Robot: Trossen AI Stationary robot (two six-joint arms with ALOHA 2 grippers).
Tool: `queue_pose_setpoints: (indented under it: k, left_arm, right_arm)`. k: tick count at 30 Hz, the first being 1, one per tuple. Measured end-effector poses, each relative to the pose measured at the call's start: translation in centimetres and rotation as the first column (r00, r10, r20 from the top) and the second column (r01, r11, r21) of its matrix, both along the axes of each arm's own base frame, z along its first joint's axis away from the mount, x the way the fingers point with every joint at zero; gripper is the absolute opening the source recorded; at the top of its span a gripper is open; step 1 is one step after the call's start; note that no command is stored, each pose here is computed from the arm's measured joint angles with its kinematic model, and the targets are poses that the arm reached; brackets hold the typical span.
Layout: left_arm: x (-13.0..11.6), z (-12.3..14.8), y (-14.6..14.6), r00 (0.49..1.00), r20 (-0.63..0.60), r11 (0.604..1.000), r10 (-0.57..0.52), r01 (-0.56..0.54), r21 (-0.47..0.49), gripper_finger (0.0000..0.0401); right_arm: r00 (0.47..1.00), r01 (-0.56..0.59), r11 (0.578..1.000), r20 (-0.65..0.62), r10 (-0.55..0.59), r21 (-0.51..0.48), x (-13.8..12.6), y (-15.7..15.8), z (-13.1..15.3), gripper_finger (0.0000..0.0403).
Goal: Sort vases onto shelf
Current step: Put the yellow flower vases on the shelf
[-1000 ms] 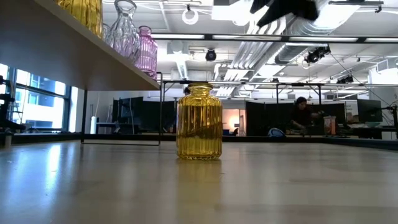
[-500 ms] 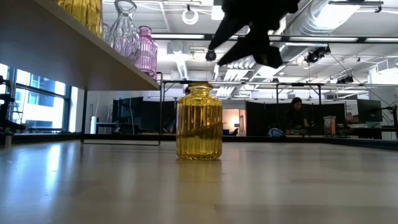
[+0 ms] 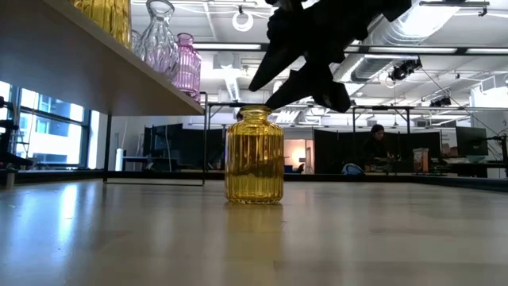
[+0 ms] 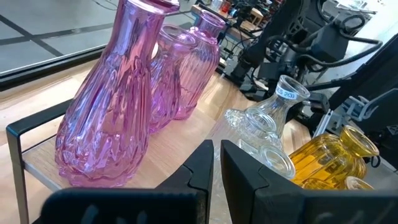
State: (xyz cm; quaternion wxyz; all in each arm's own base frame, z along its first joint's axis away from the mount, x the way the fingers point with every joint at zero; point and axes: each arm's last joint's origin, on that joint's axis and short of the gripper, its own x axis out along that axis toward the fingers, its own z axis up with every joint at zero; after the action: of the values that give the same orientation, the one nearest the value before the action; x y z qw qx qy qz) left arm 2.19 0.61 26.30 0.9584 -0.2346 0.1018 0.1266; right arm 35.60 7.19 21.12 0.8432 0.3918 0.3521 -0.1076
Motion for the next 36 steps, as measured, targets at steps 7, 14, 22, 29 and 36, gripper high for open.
queue_pose_setpoints:
  k: [7, 14, 22, 29, 36]
  left_arm:
    - [0.0, 0.0, 0.0, 1.0, 0.0, 1.0, 0.0, 0.0, 0.001, 0.0021]
    - [0.0, 0.0, 0.0, 1.0, 0.0, 1.0, 0.0, 0.0, 0.002, 0.0021]
    - [0.0, 0.0, 0.0, 1.0, 0.0, 1.0, 0.0, 0.0, 0.002, 0.0021]
    - [0.0, 0.0, 0.0, 1.0, 0.0, 1.0, 0.0, 0.0, 0.002, 0.0021]
    - [0.0, 0.0, 0.0, 1.0, 0.0, 1.0, 0.0, 0.0, 0.002, 0.0021]
  right_arm:
    - [1.0, 0.008, 1.0, -0.004, -0.008, 0.013, 0.3, 0.1, -0.5, 0.0123]
    - [0.998, 0.002, 1.0, -0.06, -0.001, 0.009, 0.3, 0.1, -1.6, 0.0111]
    - [0.999, -0.01, 1.0, -0.042, 0.011, 0.025, 0.8, 0.2, -2.0, 0.008]
    - [0.999, -0.034, 0.998, -0.034, 0.036, 0.045, 0.8, 0.5, -2.0, 0.0067]
    - [0.999, -0.033, 0.998, -0.035, 0.035, 0.044, 0.8, 0.6, -2.0, 0.0067]
